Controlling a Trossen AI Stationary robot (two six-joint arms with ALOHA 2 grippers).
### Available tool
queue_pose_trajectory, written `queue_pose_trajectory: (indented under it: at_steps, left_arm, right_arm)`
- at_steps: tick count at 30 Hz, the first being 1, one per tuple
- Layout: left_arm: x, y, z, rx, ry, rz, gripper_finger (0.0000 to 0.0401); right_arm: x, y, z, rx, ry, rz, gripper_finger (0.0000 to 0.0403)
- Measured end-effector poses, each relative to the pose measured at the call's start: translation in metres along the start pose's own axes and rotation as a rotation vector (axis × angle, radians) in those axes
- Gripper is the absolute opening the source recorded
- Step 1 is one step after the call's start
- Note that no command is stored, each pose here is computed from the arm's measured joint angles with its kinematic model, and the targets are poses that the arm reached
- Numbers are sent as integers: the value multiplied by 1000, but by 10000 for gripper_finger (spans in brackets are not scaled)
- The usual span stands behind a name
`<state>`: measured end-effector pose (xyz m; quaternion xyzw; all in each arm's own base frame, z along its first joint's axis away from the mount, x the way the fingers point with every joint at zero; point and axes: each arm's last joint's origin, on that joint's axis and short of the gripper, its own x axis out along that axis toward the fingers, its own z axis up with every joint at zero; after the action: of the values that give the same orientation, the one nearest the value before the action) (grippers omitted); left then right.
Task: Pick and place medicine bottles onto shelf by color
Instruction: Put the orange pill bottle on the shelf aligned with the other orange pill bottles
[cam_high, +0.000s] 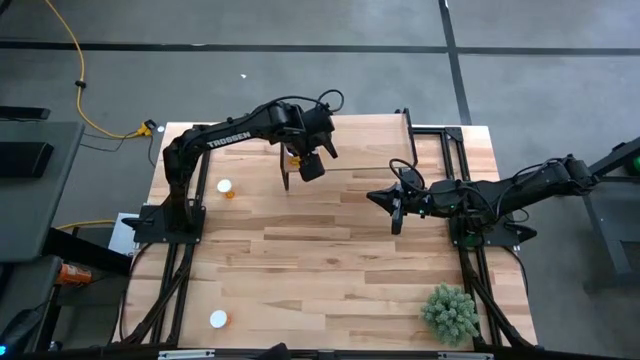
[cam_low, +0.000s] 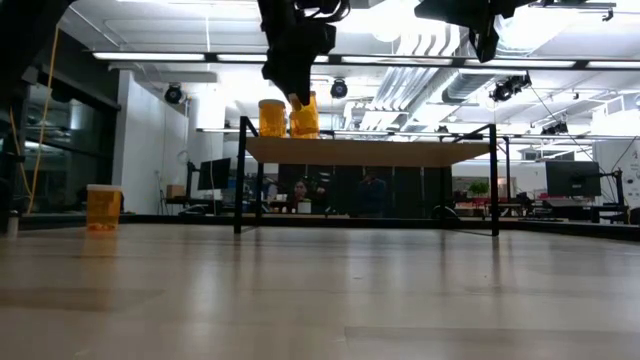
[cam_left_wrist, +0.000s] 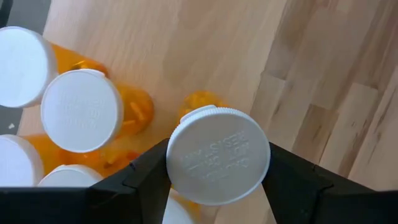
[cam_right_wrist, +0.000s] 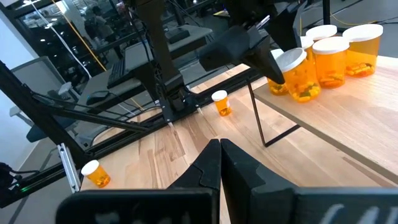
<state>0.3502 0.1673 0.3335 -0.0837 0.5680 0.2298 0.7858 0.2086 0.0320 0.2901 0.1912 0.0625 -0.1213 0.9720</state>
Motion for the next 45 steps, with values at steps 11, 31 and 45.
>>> queue_pose_trajectory:
  at_steps: [11,31,45]
  left_arm:
    - [0,1,0,-1,-1,7,227]
    - [0,2,1,7,-9,33,227]
    - [0,2,4,23,-39,35,228]
  right_arm:
    - [0,0,0,0,0,0,0]
    - [0,0,0,0,0,0,0]
    - [0,0,0,4,0,1,0]
